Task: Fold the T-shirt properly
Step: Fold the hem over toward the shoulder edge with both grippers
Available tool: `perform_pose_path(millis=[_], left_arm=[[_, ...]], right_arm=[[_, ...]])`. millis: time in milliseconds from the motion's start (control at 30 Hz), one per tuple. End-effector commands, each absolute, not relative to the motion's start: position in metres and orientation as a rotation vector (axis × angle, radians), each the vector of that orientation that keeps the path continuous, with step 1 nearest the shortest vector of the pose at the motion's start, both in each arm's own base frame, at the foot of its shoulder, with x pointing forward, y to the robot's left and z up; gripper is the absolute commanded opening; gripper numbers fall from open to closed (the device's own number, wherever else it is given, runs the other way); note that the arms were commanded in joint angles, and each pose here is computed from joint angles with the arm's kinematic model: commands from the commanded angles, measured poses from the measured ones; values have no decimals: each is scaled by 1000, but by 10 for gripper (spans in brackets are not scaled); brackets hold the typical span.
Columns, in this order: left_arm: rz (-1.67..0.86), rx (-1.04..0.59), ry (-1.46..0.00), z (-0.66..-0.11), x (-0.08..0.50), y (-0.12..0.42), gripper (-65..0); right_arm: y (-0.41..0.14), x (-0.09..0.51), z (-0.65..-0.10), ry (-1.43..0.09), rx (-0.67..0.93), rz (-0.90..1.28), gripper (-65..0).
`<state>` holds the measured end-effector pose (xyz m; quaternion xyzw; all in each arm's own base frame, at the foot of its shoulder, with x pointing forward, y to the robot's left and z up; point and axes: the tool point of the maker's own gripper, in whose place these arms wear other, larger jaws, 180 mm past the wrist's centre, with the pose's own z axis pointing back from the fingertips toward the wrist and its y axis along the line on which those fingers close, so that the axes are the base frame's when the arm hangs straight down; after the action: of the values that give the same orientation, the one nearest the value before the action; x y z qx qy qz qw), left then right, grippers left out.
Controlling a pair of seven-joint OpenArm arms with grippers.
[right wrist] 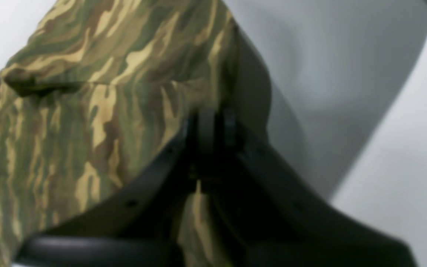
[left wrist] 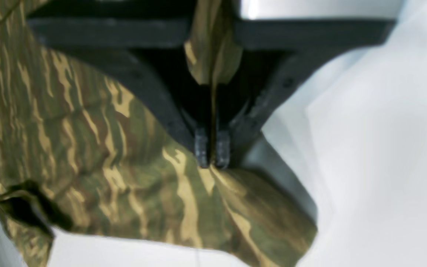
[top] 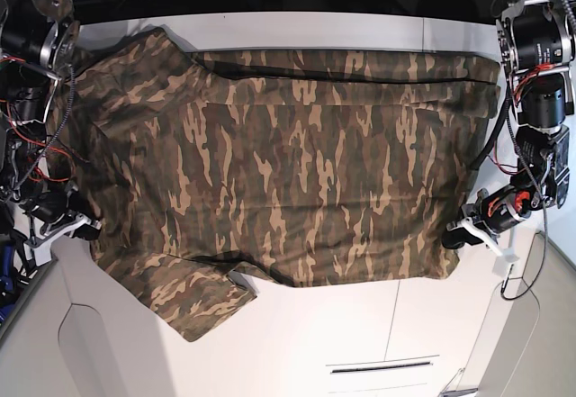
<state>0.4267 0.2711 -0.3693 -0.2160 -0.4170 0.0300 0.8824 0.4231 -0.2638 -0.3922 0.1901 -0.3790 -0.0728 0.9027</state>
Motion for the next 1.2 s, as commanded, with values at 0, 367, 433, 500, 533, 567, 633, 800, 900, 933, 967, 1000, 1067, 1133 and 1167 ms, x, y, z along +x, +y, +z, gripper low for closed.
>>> perform_pose_path(millis=[0, 367, 433, 500, 533, 567, 633, 800, 900, 933, 967, 1000, 1067, 1133, 1167], left_arm=[[41, -441, -953, -338, 439, 285, -650], [-83, -421, -960, -320, 401, 285, -650], [-113, -407, -972, -314, 396, 284, -650], [-149, -395, -980, -309, 389, 281, -650], [-166, -389, -979, -308, 385, 279, -650], [-185, -386, -975, -308, 381, 276, -650], [-214, -382, -964, -309, 372, 271, -650], [-268, -365, -898, -320, 350, 265, -650], [-297, -362, -850, -328, 336, 259, -650], [-303, -364, -845, -330, 332, 257, -650], [-308, -365, -840, -331, 329, 256, -650], [-309, -368, -836, -333, 327, 254, -650], [-308, -370, -838, -334, 326, 253, -650], [-308, -370, -839, -333, 327, 253, -650], [-308, -370, -842, -333, 327, 253, -650]], right_arm=[[-276, 436, -367, -848, 383, -136, -650], [-297, 399, -353, -841, 391, -91, -650], [-296, 390, -348, -852, 389, -66, -650], [-297, 380, -342, -864, 377, -38, -650], [-298, 375, -340, -866, 368, -24, -650], [-299, 370, -339, -866, 352, -9, -650], [-301, 360, -338, -860, 329, 14, -650], [-309, 340, -345, -829, 293, 26, -650], [-313, 327, -355, -795, 281, 16, -650], [-314, 323, -360, -782, 278, 13, -650], [-313, 319, -363, -772, 278, 11, -650], [-314, 317, -366, -766, 278, 8, -650], [-318, 314, -370, -751, 251, 12, -650], [-323, 317, -369, -775, 224, 12, -496], [-326, 320, -368, -792, 211, 4, -416]])
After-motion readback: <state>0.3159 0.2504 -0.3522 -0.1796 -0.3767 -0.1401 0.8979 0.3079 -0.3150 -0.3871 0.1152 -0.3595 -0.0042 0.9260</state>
